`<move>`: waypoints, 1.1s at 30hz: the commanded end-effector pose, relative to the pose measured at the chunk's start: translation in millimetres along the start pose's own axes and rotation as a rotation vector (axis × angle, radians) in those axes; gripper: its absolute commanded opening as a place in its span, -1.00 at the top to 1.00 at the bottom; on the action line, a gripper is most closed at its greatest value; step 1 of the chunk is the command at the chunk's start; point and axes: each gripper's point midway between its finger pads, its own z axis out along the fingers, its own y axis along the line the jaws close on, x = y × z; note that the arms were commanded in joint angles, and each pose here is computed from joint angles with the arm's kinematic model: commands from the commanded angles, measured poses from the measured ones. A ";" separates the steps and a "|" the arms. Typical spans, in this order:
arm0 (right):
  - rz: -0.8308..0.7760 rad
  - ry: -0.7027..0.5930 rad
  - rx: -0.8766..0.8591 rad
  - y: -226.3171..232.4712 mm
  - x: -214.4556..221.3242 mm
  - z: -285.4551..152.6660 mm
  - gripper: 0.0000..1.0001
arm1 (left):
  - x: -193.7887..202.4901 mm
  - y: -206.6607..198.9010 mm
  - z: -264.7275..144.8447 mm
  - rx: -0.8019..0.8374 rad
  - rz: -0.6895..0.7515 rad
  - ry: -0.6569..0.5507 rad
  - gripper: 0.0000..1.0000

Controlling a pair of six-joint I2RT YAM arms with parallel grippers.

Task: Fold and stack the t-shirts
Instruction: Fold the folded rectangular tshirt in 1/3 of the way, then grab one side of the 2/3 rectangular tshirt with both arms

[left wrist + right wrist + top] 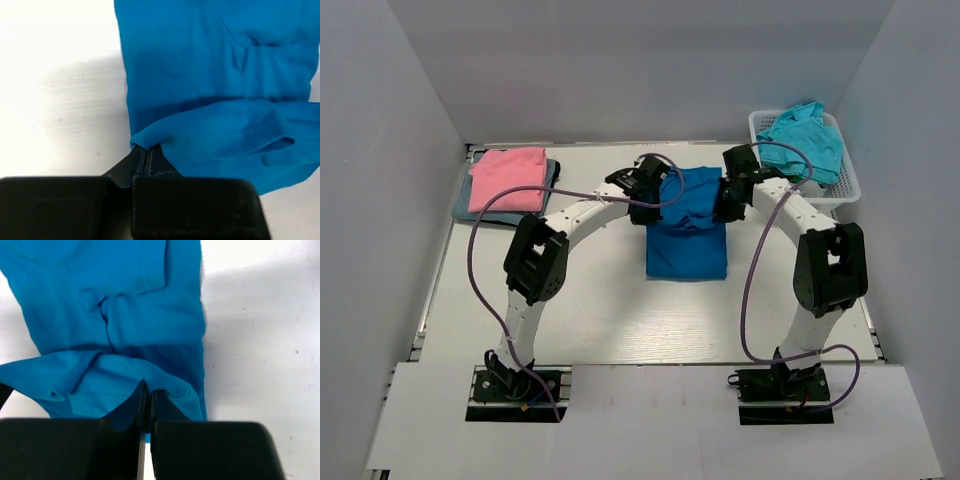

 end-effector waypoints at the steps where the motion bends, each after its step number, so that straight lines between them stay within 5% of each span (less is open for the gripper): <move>1: -0.012 -0.063 -0.063 12.6 -30.5 0.2 1.00 | -31.5 -9.2 -11.1 0.069 -0.024 -0.069 1.00; 7: 0.020 0.003 -0.083 11.6 -29.7 27.8 0.97 | -36.3 -11.1 12.4 0.098 -0.004 -0.058 0.93; 10: 0.049 0.024 -0.100 14.5 -36.3 39.8 0.57 | -46.1 -13.6 26.7 0.131 -0.005 -0.055 0.72; 12: 0.077 0.009 -0.106 18.2 -50.6 42.7 0.20 | -52.0 -9.7 32.2 0.117 -0.003 -0.050 -0.27; 13: 0.088 0.011 -0.106 17.9 -54.0 46.8 -0.46 | -71.1 -8.1 26.7 0.112 -0.017 -0.085 -0.61; 14: 0.102 -0.028 -0.119 23.3 -76.4 42.7 -0.81 | -73.7 7.3 32.5 0.062 -0.030 -0.072 -0.99; 18: 0.077 -0.096 -0.180 39.0 -116.1 22.7 -0.81 | -118.5 30.2 2.1 0.032 -0.105 -0.171 -1.00; 21: 0.023 -0.052 -0.217 43.2 -95.8 17.2 -0.81 | -118.8 41.5 -18.7 0.039 -0.121 -0.178 -1.00; 24: 0.010 -0.046 -0.261 38.9 -68.4 3.7 -0.81 | -94.3 42.8 -40.7 0.097 -0.116 -0.157 -1.00; 31: 0.047 0.089 -0.193 -23.7 66.0 -12.0 -0.81 | 38.3 18.5 -47.2 0.327 -0.043 0.080 -1.00; 33: 0.056 0.073 -0.201 -28.6 73.8 -21.7 -0.81 | 69.2 17.4 -42.0 0.342 -0.049 0.141 -1.00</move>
